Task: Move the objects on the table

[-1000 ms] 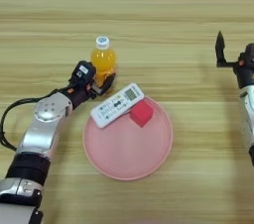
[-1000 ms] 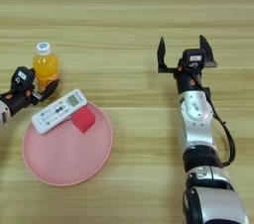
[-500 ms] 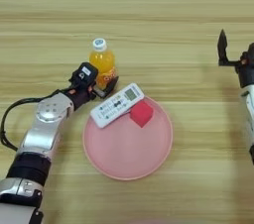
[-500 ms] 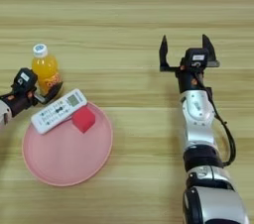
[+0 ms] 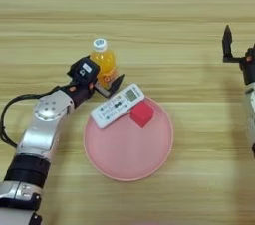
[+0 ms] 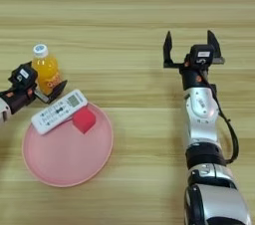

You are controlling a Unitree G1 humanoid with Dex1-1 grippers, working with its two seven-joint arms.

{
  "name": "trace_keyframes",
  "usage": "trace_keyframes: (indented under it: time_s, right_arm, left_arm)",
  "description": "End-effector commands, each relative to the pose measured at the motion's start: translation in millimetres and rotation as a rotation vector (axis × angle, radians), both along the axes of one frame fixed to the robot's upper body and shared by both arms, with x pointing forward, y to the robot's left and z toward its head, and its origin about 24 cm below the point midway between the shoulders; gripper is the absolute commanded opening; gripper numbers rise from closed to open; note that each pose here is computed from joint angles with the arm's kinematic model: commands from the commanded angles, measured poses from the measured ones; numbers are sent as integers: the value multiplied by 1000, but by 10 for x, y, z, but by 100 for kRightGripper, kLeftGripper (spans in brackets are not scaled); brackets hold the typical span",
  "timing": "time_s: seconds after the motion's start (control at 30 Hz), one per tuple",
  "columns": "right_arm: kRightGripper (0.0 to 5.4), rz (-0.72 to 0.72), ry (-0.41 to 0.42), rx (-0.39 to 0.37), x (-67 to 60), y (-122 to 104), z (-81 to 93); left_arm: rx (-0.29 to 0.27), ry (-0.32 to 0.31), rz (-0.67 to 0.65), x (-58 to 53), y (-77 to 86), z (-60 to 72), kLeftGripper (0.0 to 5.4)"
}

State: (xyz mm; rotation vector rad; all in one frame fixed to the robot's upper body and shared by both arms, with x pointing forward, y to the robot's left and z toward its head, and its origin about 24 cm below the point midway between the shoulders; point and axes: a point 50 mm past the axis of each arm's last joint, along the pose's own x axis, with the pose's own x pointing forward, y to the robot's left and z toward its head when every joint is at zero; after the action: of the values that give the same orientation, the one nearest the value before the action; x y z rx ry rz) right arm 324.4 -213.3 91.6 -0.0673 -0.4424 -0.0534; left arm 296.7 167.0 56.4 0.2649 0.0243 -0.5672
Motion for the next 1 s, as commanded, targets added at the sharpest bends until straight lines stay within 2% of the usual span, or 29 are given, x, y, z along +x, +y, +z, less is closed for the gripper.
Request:
trace_keyframes:
  time_s: [0.03, 0.2, 0.37, 0.6, 0.73, 0.83, 0.93, 1.0]
  right_arm:
    - [540, -4, -25, -3, 9, -34, 74]
    - [540, -4, -25, -5, 3, -41, 76]
    - [540, -3, -25, -5, 1, -44, 74]
    - [540, -2, -26, -5, 18, -42, 84]
    - [540, -2, -25, -5, 20, -46, 82]
    - [540, -3, -26, -5, 19, -52, 84]
    - [540, -4, -31, -7, 14, -65, 96]
    - [540, -4, -37, -7, 11, -72, 114]
  left_arm:
    - [-30, -52, 5, -19, -8, 122, 538]
    - [-58, -127, 13, -70, -44, 261, 538]
    - [-99, -245, 19, -120, -98, 476, 538]
    - [-102, -369, 30, -179, -171, 711, 538]
    - [-124, -427, 2, -259, -239, 826, 538]
    - [-152, -449, -56, -345, -304, 899, 538]
    - [-186, -422, -158, -451, -375, 906, 538]
    - [-203, -406, -186, -483, -386, 900, 538]
